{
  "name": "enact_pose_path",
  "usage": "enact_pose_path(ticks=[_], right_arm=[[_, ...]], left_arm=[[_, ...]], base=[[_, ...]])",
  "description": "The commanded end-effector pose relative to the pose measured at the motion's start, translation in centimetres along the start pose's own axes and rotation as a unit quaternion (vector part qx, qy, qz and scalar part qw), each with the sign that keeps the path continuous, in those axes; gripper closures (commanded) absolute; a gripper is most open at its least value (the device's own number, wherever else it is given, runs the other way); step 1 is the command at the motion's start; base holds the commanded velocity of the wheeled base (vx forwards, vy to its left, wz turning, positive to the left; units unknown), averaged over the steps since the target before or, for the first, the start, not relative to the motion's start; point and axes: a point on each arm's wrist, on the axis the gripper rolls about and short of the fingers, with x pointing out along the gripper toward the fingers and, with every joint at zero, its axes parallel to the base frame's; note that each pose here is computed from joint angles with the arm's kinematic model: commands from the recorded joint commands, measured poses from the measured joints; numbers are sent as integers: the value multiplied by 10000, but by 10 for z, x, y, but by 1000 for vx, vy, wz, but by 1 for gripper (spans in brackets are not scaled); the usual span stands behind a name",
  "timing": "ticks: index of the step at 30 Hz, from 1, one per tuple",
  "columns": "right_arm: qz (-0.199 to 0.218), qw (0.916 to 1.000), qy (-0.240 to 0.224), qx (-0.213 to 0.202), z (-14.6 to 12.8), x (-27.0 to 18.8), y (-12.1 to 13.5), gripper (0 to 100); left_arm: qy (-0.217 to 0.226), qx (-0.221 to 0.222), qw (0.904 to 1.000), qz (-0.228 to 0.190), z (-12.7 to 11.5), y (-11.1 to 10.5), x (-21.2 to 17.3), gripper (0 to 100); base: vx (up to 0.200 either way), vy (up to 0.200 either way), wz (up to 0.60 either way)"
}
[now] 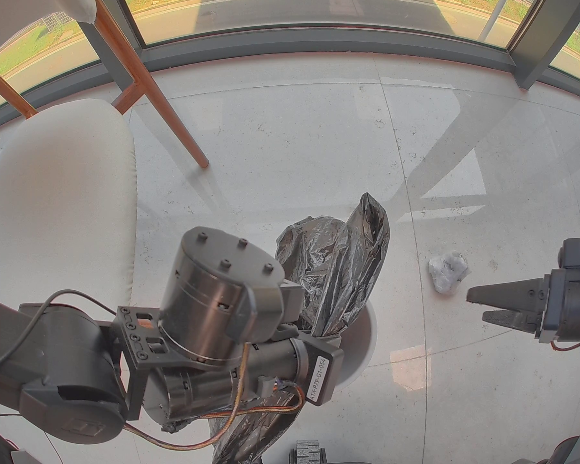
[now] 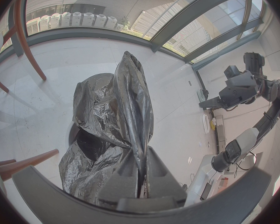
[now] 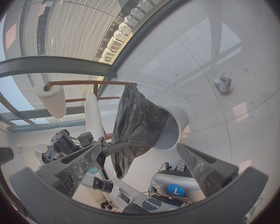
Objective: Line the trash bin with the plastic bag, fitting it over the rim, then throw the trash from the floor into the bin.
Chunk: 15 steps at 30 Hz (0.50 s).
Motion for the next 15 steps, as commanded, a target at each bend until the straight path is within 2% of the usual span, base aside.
enact_pose_path(ticks=[1, 9, 15], right_arm=[[-147, 9991, 390, 71, 7, 30, 1, 0], [-253, 9979, 599, -11, 15, 58, 5, 0], [-417, 9946, 768, -562, 20, 80, 0, 0]], left_arm=[[4, -5, 10000, -5, -1, 0, 0, 100], [-11, 2, 10000, -10, 0, 0, -1, 100], [-11, 9, 10000, -10, 0, 0, -1, 100]], base=[[0, 0, 0], [0, 0, 0], [0, 0, 0]])
